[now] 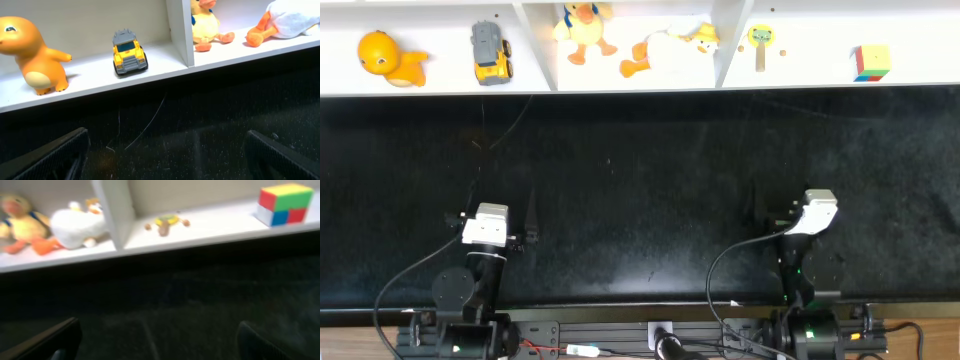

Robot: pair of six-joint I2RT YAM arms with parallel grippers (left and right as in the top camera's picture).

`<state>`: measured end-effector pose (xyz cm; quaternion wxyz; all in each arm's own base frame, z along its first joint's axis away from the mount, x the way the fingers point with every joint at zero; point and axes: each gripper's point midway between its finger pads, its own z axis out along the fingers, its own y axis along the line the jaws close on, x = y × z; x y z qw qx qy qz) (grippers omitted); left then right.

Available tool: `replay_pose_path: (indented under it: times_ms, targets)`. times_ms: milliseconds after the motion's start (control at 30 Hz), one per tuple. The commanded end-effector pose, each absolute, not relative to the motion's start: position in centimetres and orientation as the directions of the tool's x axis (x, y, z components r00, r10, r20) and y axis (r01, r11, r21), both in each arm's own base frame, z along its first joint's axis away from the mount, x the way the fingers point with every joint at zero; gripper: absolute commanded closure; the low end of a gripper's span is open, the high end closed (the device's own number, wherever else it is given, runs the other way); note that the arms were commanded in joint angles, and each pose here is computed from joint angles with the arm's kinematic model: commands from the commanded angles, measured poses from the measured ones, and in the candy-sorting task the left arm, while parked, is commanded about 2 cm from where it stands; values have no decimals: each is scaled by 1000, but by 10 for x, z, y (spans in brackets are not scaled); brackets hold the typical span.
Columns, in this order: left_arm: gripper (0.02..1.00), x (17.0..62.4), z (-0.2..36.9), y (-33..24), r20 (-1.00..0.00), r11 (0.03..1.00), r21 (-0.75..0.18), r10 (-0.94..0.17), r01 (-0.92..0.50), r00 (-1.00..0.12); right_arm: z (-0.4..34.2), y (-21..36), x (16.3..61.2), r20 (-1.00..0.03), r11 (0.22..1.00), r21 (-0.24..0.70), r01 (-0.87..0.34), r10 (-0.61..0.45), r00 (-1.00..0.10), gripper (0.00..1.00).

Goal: Store Toys

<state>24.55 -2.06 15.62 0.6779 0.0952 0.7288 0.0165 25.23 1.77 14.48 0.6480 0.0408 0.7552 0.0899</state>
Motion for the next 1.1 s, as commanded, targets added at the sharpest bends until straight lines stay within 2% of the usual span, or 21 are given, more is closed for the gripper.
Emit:
replay_pose_path:
  times_ms: [33,133,267,1100]
  targets:
    - [23,244,158,-25,-987,980,142,150,137,-52,158,25,249,-977,975,199,-102,190,-95,5]
    - [23,244,158,-25,-987,980,142,150,137,-52,180,24,246,-981,974,195,-119,196,-1,5]
    - [23,244,158,-25,-987,980,142,150,137,-53,172,24,246,-980,974,197,-111,194,-33,5]
    - [20,244,158,-25,-987,980,142,150,137,-52,172,24,246,-980,974,196,-111,194,-32,5]
